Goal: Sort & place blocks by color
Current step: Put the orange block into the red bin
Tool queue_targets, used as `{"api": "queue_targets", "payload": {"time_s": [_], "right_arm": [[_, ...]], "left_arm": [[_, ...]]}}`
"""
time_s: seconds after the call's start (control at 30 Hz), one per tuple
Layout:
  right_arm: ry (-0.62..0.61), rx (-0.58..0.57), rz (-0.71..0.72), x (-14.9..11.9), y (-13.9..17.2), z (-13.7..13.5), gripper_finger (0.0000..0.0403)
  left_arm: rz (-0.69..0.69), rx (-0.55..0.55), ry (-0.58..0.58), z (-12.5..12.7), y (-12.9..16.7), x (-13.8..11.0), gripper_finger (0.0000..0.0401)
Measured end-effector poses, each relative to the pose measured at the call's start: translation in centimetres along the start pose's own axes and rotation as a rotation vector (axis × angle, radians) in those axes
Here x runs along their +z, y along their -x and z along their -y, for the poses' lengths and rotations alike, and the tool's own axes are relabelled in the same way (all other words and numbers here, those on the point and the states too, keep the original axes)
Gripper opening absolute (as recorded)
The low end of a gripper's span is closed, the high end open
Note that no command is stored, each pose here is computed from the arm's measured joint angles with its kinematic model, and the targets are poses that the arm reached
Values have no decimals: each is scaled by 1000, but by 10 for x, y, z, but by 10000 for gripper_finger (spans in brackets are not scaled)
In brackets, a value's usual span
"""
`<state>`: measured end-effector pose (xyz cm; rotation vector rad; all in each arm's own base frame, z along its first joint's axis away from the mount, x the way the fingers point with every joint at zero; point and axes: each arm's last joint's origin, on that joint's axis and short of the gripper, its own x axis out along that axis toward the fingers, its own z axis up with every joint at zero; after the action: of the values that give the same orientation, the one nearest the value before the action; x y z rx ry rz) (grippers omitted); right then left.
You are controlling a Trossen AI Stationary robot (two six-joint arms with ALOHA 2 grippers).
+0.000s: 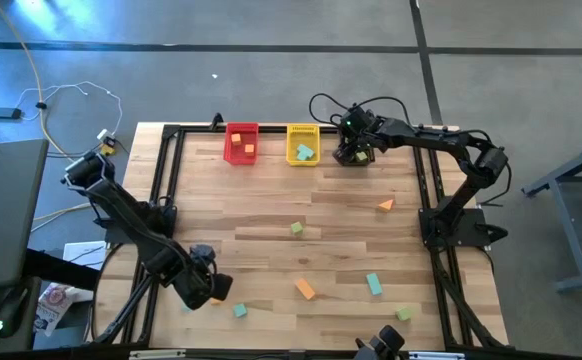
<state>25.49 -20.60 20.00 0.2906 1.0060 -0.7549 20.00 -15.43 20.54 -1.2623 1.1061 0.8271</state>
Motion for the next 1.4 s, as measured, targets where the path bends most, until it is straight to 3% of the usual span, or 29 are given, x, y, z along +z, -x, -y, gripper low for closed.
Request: {"api": "queue_targets", "payload": {"time_s": [0.63, 1.2, 1.4], "right_arm": [[17, 12, 5, 0, 1, -7, 199], [9, 19, 13, 1, 2, -11, 199], [9, 19, 10, 0, 2, -11, 199]], "left_arm": [[46, 133, 31, -1, -33, -4, 191], [65, 131, 51, -1, -35, -4, 191], [61, 178, 51, -1, -51, -7, 191]]}}
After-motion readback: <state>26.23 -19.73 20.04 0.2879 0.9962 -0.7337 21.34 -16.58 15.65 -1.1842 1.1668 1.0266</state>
